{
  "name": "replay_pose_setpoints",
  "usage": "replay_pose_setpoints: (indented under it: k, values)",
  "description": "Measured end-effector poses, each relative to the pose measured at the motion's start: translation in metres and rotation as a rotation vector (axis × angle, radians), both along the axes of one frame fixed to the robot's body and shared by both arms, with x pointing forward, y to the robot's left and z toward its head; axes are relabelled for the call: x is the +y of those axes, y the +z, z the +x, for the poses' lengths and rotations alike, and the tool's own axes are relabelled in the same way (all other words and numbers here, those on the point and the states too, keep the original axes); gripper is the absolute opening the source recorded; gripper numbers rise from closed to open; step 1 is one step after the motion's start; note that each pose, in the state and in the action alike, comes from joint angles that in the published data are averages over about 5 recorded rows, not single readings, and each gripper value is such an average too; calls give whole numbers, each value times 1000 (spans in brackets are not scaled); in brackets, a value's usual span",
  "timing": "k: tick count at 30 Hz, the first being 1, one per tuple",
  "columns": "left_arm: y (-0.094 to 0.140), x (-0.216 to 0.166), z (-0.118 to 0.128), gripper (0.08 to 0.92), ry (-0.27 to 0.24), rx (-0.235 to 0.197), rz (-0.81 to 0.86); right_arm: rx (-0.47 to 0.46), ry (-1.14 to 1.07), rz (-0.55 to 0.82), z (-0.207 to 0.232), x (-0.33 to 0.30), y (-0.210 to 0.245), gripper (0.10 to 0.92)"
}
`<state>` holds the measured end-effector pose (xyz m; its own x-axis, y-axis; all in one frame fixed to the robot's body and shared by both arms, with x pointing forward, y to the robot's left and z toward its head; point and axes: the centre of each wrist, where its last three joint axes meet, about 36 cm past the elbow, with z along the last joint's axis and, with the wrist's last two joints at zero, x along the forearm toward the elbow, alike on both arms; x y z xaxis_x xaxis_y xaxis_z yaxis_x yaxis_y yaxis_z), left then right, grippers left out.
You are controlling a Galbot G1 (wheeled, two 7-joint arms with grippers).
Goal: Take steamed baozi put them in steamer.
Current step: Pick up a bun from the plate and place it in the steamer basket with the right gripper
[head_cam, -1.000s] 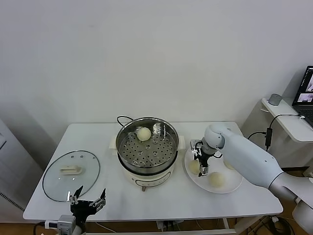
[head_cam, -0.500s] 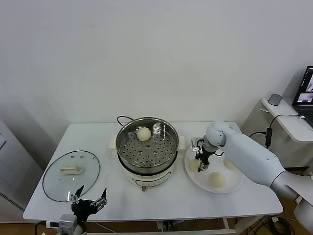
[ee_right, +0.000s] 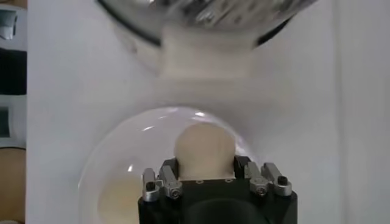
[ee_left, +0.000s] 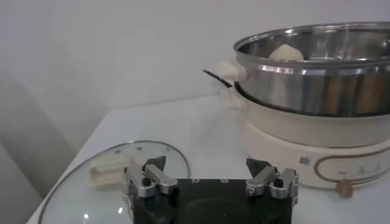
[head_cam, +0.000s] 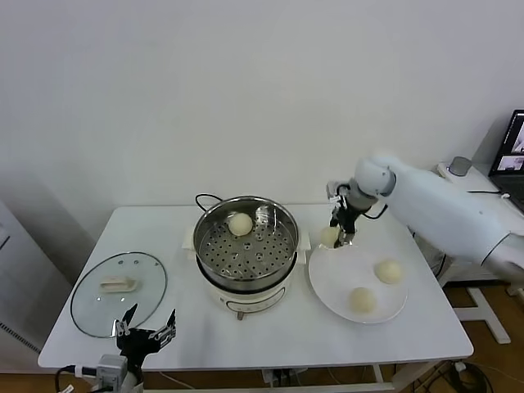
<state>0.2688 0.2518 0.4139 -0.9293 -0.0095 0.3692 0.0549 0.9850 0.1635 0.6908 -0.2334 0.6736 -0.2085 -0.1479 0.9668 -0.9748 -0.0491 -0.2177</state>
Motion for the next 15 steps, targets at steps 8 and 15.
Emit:
replay_pose_setpoints:
  k: [8,15]
  values:
    - [7,-2,-1,823,-3,-19,5,11,35,26,3,72,43,544]
    - [14,-4,-3,823,-4,-36,8,36,77,22,1,155,43,543]
